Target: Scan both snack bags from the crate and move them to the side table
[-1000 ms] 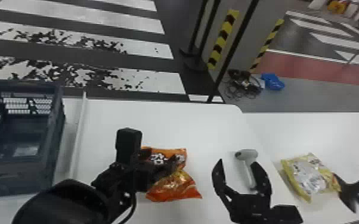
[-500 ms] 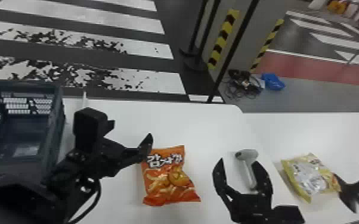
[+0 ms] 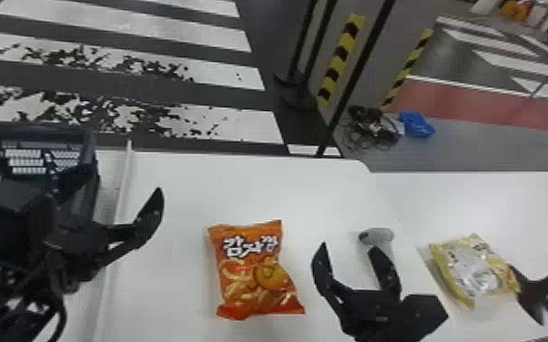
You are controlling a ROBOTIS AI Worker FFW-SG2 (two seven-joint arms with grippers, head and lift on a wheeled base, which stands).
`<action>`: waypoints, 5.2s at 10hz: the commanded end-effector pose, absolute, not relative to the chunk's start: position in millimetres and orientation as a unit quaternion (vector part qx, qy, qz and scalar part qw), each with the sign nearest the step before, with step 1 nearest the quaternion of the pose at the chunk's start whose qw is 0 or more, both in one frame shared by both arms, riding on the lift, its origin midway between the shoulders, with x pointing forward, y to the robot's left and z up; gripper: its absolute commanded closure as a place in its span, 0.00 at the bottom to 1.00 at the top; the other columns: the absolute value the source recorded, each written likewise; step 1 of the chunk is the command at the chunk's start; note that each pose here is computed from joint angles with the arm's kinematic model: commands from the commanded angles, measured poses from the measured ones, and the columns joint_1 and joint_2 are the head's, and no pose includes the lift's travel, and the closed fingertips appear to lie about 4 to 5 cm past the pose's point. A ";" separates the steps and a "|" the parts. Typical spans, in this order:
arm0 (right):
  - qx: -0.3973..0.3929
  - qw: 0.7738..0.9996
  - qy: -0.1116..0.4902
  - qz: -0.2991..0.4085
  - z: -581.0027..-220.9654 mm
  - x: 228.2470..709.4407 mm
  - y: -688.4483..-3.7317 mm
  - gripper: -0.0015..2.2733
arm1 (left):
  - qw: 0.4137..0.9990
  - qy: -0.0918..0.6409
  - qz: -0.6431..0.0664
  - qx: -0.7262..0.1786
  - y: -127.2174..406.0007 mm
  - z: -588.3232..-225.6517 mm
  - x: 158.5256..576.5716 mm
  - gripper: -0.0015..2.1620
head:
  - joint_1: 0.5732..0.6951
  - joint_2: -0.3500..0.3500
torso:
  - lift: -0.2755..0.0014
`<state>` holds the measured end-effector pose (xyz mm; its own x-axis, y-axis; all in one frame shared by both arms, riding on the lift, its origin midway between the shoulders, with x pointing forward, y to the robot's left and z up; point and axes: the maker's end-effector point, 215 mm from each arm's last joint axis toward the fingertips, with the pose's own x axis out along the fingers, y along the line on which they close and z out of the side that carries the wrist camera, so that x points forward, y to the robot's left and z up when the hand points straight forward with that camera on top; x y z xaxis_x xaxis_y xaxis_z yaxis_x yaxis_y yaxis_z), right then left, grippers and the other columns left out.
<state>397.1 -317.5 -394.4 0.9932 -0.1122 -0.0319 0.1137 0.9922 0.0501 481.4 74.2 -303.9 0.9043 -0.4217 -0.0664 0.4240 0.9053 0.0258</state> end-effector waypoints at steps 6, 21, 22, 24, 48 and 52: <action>0.172 0.964 0.200 0.020 -429.8 397.1 -307.6 0.04 | 0.988 0.023 -0.153 -0.006 184.7 -323.3 430.2 0.04 | 1.00 0.21 | 0.64; 0.368 0.853 0.334 0.158 -496.5 374.5 -246.9 0.15 | 0.993 0.029 -0.106 -0.042 237.0 -359.1 403.1 0.04 | 1.00 0.47 | 0.64; 0.370 0.853 0.330 0.165 -493.4 377.9 -244.7 0.31 | 0.993 0.030 -0.106 -0.042 236.5 -360.1 402.8 0.04 | 1.00 0.48 | 0.64; 0.366 0.851 0.339 0.163 -497.3 375.2 -246.0 0.97 | 0.993 0.033 -0.105 -0.043 237.6 -363.3 402.3 0.04 | 1.00 0.48 | 0.64; -0.419 0.820 0.366 0.131 -487.6 361.5 -193.4 0.18 | 0.992 0.044 -0.103 -0.050 238.8 -376.1 401.8 0.04 | 1.00 0.53 | 0.64; -0.321 0.860 0.369 0.147 -469.4 365.4 -190.1 0.02 | 0.992 0.044 -0.105 -0.049 238.6 -375.3 401.9 0.04 | 1.00 0.61 | 0.64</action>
